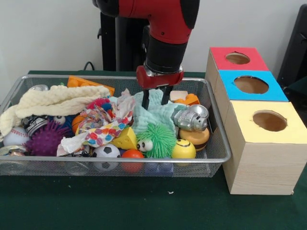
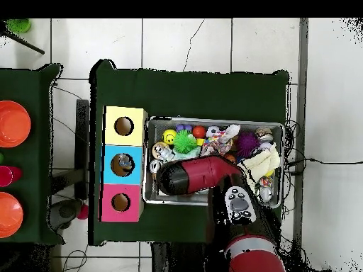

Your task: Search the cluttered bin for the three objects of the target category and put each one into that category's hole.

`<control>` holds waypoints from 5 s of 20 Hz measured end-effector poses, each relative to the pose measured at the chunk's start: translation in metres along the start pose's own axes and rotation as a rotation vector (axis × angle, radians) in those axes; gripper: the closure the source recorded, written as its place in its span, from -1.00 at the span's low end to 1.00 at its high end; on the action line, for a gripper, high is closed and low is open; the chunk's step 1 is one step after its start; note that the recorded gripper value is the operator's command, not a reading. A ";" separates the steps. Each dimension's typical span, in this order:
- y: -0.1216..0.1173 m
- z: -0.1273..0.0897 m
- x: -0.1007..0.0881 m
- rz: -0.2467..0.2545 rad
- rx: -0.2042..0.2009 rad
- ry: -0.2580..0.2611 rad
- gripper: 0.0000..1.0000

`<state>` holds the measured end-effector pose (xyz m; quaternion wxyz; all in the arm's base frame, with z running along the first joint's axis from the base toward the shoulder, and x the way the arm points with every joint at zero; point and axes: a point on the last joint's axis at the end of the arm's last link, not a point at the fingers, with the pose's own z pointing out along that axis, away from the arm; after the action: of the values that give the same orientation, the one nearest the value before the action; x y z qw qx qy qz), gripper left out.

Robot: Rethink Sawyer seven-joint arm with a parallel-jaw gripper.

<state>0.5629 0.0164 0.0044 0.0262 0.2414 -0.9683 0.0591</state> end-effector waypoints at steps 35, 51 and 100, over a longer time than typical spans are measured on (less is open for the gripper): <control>-0.029 0.010 -0.015 -0.025 0.127 -0.030 1.00; -0.061 -0.054 -0.021 -0.159 0.306 -0.076 1.00; -0.179 -0.092 -0.016 0.060 0.038 -0.058 -1.00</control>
<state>0.6634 -0.1217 0.1128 -0.0082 0.2143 -0.9741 0.0711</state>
